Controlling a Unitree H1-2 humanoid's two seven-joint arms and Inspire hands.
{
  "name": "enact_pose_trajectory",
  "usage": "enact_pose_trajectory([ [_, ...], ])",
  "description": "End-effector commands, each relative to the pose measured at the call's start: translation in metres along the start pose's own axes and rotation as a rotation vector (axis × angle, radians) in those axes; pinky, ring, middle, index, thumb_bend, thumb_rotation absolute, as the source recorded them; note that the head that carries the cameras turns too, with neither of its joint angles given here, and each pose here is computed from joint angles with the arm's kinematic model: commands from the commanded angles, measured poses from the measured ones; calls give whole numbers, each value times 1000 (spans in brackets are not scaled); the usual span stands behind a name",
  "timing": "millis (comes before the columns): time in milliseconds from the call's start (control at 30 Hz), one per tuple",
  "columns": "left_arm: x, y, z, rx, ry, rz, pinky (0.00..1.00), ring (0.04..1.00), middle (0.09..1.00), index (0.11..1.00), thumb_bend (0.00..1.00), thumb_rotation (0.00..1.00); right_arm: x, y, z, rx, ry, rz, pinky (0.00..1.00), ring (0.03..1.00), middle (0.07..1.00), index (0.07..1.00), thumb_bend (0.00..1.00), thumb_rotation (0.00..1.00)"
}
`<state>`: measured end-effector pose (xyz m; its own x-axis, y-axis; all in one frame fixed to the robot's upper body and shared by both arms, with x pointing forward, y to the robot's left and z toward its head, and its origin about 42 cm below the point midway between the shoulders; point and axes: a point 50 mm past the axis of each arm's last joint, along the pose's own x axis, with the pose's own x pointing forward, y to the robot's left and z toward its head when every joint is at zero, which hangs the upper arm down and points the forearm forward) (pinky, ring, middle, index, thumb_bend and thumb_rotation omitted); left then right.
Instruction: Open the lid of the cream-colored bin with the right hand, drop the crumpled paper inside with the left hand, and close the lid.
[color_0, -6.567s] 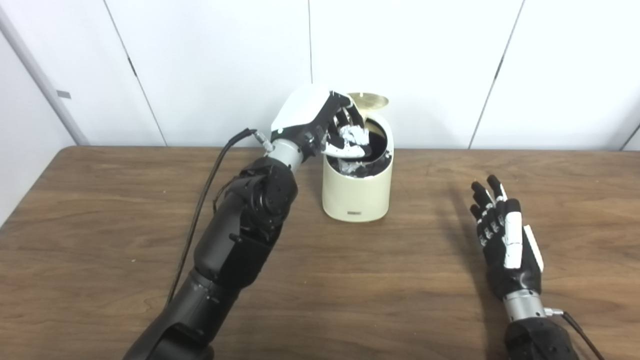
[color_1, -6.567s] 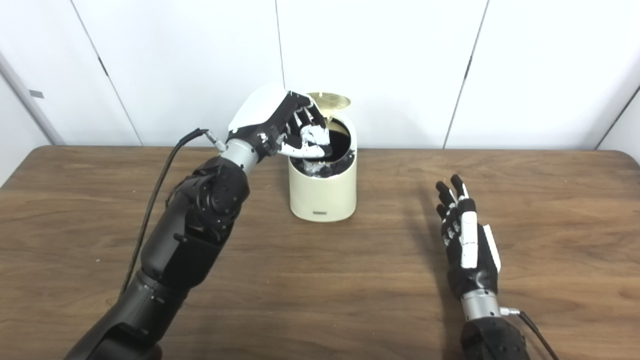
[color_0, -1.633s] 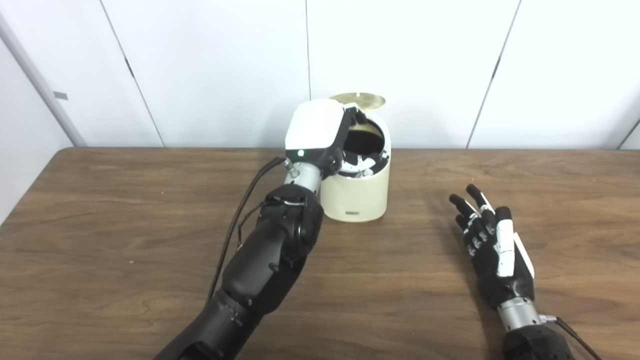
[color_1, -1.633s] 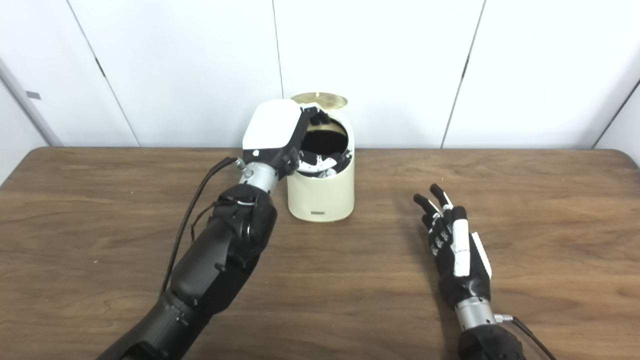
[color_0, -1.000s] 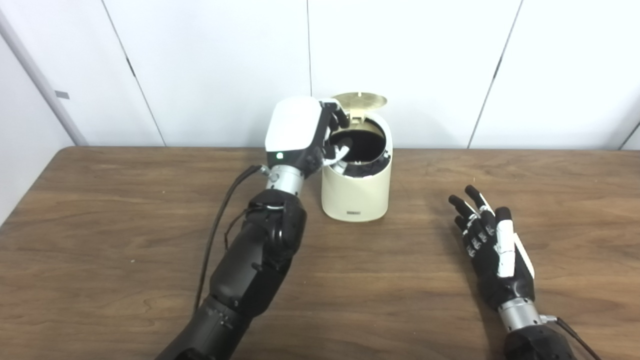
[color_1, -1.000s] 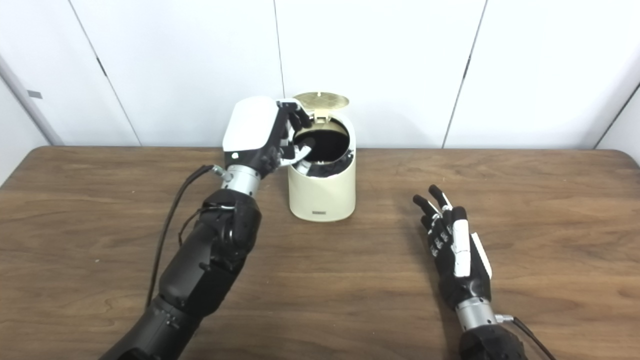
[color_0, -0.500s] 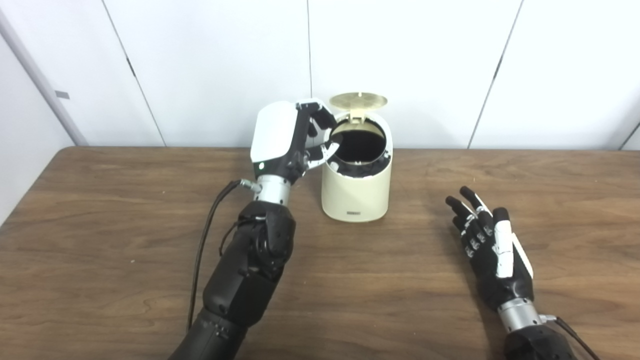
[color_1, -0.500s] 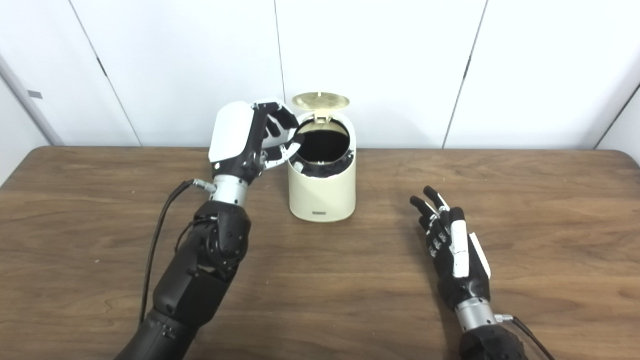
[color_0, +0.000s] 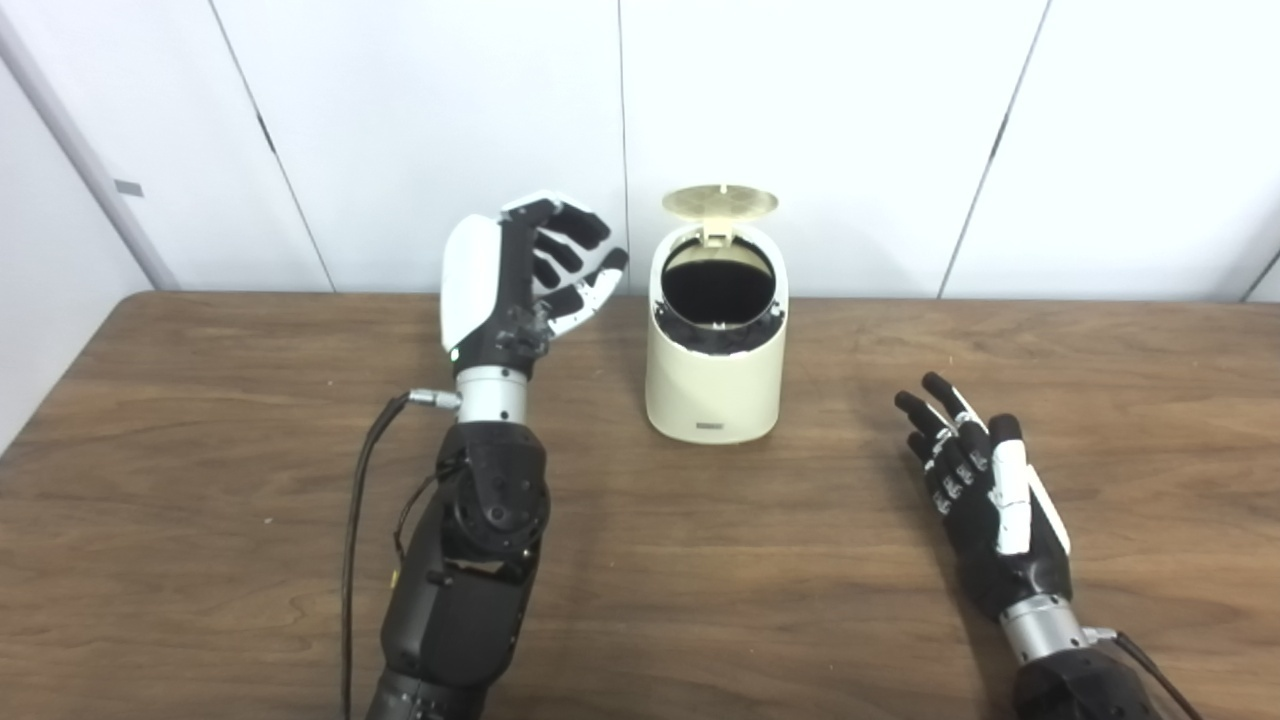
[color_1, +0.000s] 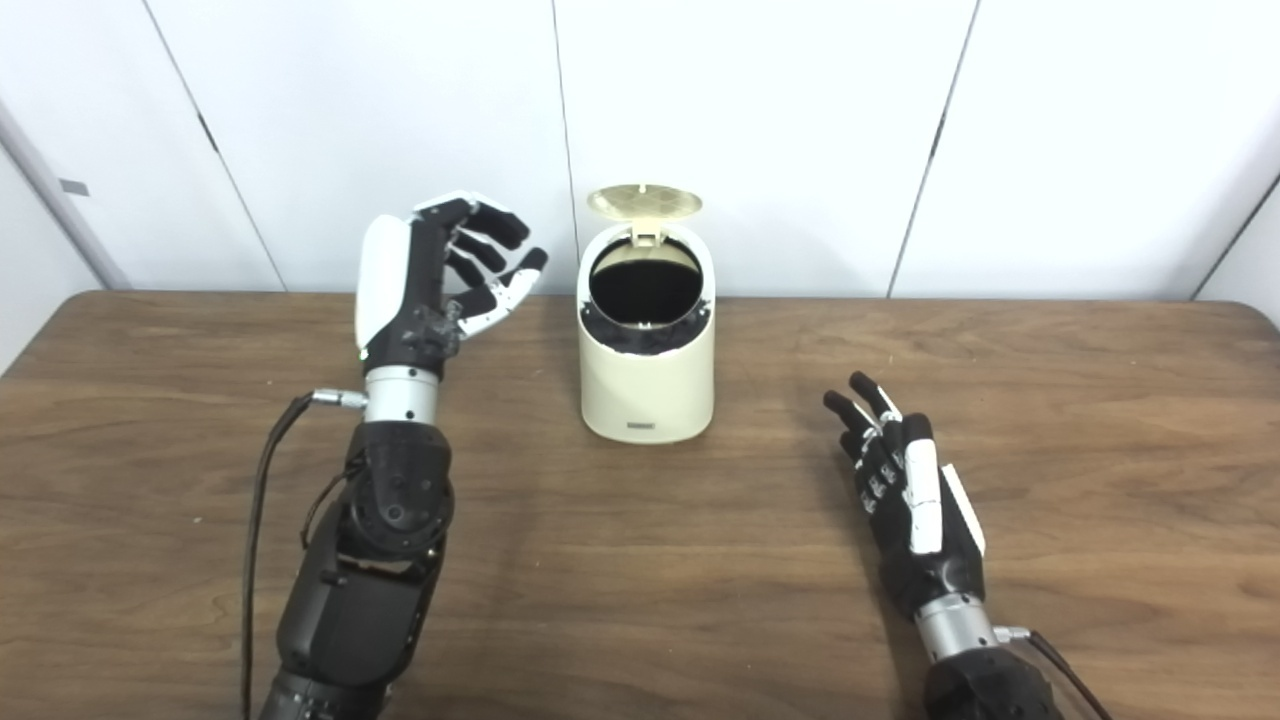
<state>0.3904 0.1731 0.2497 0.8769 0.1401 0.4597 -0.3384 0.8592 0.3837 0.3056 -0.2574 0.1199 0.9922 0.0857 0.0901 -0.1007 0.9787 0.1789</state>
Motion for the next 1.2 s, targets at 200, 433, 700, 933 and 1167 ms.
enact_pose_trajectory([
  [200,3,28,0,-215,71,122,368,455,510,466,477,0,-13,-14,-17,-11,51,-19,1000,980,865,923,562,1000],
  [433,-7,40,-16,-305,175,145,312,447,515,472,500,0,-11,-15,-15,-2,33,-18,1000,966,865,918,546,1000],
  [700,-20,51,-29,-397,309,128,367,454,518,476,502,0,-11,-17,-8,-24,13,-20,1000,960,875,924,531,1000],
  [933,-35,61,-39,-424,285,89,566,506,496,476,501,0,-9,-20,0,-26,-9,-13,1000,974,895,927,542,1000],
  [1167,-44,69,-45,-419,253,61,652,511,486,487,502,0,-9,-23,7,-40,-15,-10,1000,969,889,938,535,1000],
])
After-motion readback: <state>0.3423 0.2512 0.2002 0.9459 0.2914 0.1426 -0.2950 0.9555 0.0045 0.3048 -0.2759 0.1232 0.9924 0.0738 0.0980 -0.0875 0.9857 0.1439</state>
